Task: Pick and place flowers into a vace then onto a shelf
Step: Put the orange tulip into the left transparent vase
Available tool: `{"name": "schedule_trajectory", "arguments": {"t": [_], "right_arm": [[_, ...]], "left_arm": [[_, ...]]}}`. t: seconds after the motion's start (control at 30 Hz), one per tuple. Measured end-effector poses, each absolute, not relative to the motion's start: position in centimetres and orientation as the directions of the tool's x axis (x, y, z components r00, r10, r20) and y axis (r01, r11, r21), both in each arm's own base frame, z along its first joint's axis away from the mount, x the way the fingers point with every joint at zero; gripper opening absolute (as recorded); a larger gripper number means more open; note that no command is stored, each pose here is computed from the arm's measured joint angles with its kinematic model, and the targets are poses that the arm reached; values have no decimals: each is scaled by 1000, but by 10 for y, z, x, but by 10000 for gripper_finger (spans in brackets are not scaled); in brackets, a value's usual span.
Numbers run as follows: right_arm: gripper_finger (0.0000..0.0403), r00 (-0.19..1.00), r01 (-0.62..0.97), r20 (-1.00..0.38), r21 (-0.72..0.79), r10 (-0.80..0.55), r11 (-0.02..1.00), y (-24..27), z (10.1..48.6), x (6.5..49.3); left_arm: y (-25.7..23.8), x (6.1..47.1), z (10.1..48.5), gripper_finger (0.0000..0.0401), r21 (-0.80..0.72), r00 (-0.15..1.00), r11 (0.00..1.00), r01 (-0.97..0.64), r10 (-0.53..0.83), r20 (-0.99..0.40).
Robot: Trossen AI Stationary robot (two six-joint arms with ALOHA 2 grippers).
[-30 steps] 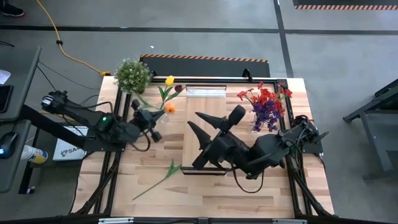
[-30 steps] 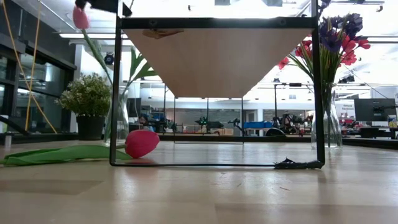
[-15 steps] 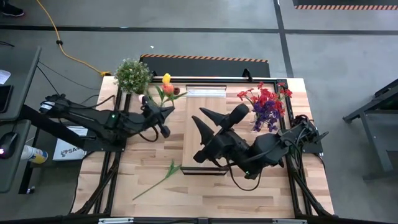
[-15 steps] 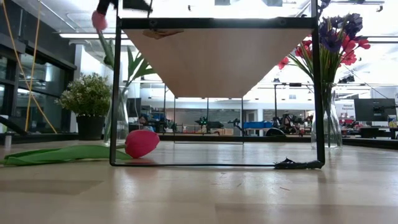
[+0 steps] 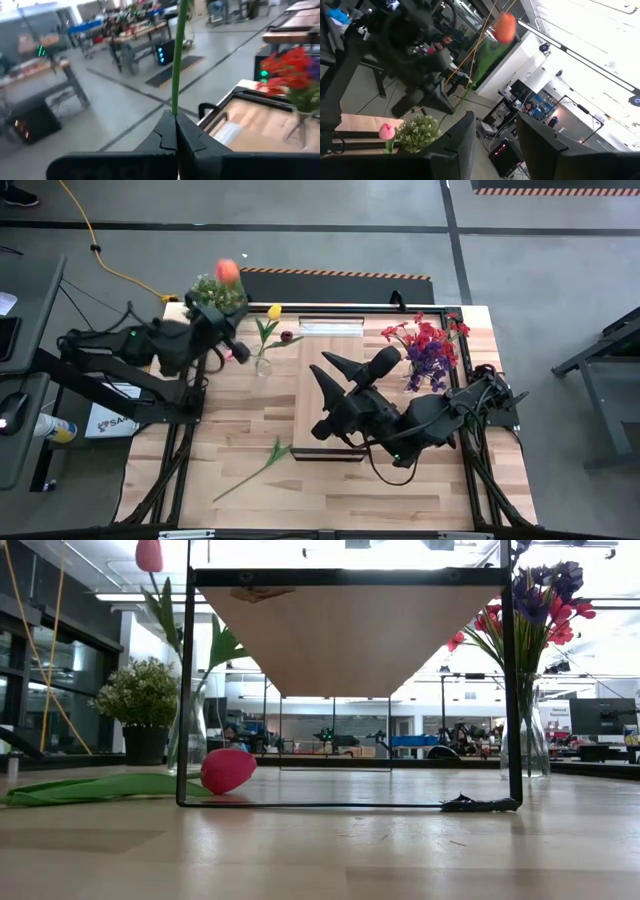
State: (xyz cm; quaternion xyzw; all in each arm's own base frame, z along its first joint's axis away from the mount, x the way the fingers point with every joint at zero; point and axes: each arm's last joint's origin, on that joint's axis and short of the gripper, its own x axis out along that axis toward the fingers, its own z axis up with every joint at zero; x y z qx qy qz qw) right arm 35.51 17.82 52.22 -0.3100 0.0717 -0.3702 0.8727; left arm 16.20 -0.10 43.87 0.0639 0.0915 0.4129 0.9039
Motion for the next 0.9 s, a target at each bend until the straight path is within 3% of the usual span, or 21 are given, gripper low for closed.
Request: {"name": "schedule_trajectory", "arguments": {"t": [0.47, 0.9], "right_arm": [[135, 720, 609, 106, -569, -686, 552, 179, 522, 355], [135, 669, 614, 68, -611, -740, 499, 179, 519, 353]], "left_arm": [[72, 153, 421, 22, -14, 624, 651, -759, 722, -299], [126, 135, 365, 22, -307, 649, 583, -752, 574, -499]]}}
